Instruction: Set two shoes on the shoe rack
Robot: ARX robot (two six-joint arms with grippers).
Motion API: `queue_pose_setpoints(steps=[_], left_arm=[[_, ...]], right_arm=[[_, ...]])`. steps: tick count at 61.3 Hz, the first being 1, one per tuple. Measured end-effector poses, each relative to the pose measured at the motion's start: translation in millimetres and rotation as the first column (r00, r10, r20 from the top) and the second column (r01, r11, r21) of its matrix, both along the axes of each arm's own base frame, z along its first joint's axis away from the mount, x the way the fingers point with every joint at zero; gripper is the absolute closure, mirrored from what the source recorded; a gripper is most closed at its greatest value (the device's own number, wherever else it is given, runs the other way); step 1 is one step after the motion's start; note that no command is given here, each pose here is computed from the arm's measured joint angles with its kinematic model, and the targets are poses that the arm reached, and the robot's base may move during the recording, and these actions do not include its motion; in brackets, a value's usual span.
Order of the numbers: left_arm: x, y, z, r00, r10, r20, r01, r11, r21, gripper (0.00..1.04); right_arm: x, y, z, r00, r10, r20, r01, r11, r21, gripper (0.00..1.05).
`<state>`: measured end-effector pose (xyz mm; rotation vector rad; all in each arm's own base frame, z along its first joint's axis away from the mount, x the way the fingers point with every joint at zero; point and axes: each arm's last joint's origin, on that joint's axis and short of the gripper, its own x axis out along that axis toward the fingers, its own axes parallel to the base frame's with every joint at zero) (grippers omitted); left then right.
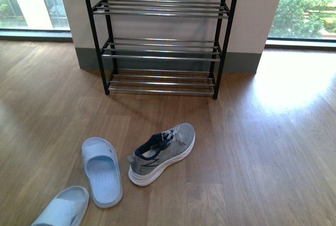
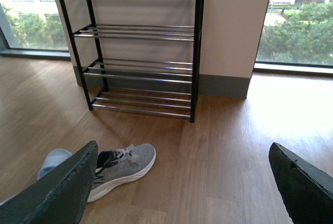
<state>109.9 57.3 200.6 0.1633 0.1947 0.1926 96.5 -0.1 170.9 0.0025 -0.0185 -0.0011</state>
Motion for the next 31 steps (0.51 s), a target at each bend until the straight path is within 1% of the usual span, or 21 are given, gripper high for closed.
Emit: queue_pose_setpoints(steps=[23,31], left_arm=[[0.1,-0.2,0.0,1.000,-0.005,0.000,0.005,1.000,-0.001,1.03],[0.0,0.4,-0.2,1.000,0.009,-0.002,-0.009,1.000,0.001,1.03]], right_arm=[[0.0,0.0,0.0,1.000,0.000,0.000,0.000,1.000,0.000,0.09],[0.0,0.1,0.0,1.000,0.003,0.000,-0.003,1.000,0.000,0.09]])
